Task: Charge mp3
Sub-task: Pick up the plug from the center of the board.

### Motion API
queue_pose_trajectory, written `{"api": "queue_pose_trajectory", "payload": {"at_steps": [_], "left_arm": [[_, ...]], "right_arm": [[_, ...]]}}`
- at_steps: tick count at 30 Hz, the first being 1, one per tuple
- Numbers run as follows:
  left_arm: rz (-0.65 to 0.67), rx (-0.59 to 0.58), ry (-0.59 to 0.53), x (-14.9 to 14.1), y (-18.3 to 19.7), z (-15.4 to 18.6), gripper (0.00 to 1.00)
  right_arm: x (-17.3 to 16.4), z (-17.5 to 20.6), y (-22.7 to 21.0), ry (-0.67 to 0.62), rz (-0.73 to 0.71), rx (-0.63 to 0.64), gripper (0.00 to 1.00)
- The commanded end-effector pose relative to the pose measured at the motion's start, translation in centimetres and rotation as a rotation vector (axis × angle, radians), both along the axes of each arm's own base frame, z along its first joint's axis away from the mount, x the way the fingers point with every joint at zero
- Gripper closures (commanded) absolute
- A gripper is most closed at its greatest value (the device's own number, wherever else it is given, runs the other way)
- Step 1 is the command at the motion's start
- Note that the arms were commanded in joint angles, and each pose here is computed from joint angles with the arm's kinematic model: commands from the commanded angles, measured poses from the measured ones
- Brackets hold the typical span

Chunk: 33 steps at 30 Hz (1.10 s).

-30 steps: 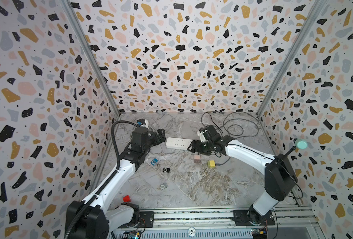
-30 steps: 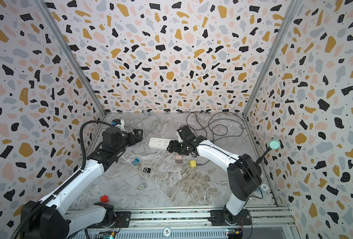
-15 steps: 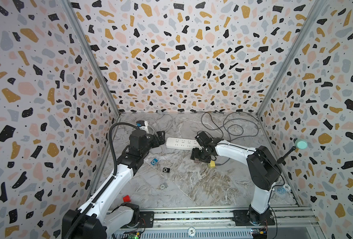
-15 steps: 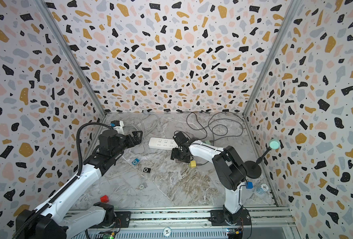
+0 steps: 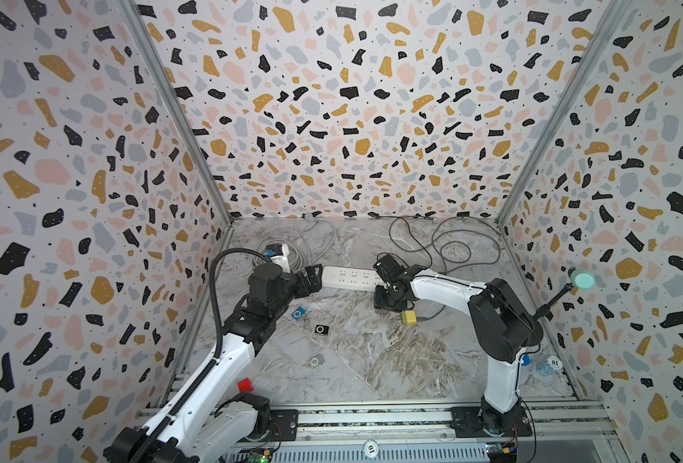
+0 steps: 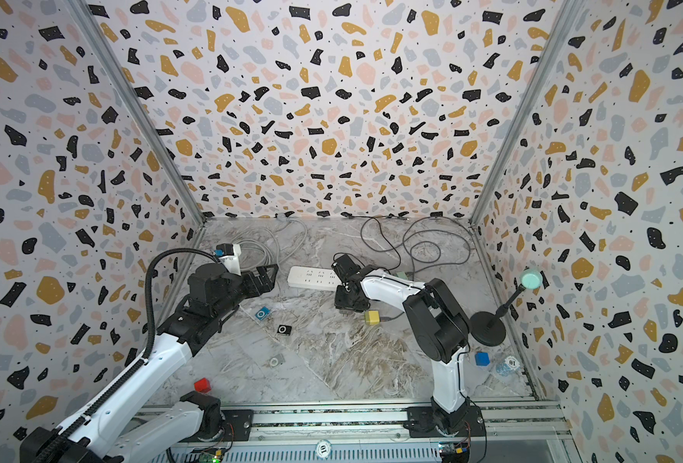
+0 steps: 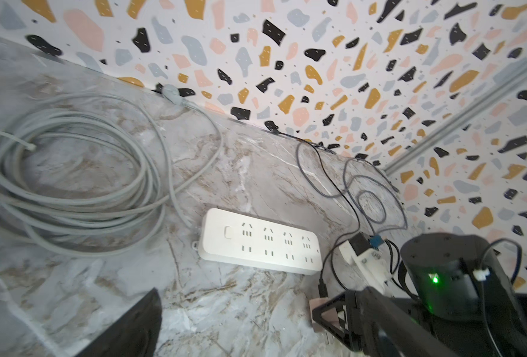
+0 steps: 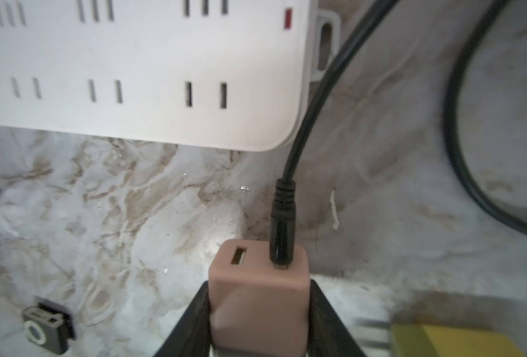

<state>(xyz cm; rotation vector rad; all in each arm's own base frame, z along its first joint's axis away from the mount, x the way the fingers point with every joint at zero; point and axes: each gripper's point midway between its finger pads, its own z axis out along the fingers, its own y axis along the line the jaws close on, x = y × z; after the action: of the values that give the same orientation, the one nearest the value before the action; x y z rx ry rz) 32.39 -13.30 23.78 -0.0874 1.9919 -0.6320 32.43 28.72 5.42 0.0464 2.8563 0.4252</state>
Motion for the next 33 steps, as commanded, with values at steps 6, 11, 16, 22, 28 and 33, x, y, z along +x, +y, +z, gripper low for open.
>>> {"api": "queue_pose_trajectory", "payload": {"at_steps": [6, 11, 16, 22, 28, 33], "left_arm": [[-0.236, -0.213, -0.418, -3.8, -6.6, 8.3, 0.07], [-0.303, -0.190, -0.555, -5.0, -8.5, 10.0, 0.21], [-0.387, -0.181, -0.574, -5.5, -10.3, 9.3, 0.27], [-0.440, -0.115, -0.514, -5.5, -11.7, 6.2, 0.32], [-0.444, -0.078, -0.447, -4.7, -12.3, 3.5, 0.35], [-0.441, -0.088, -0.444, -3.8, -12.9, 3.5, 0.38]], "right_arm": [[0.0, 17.1, 2.8, -0.334, -0.025, 0.364, 0.77], [-0.9, 19.1, 3.9, -0.304, -0.033, 0.467, 0.77], [-1.3, 20.3, 4.7, -0.299, -0.045, 0.526, 0.77], [-1.3, 21.5, 5.0, -0.311, -0.045, 0.558, 0.77], [-1.4, 22.4, 5.4, -0.308, -0.041, 0.598, 0.77], [-1.7, 22.5, 5.8, -0.297, -0.029, 0.615, 0.77]]}}
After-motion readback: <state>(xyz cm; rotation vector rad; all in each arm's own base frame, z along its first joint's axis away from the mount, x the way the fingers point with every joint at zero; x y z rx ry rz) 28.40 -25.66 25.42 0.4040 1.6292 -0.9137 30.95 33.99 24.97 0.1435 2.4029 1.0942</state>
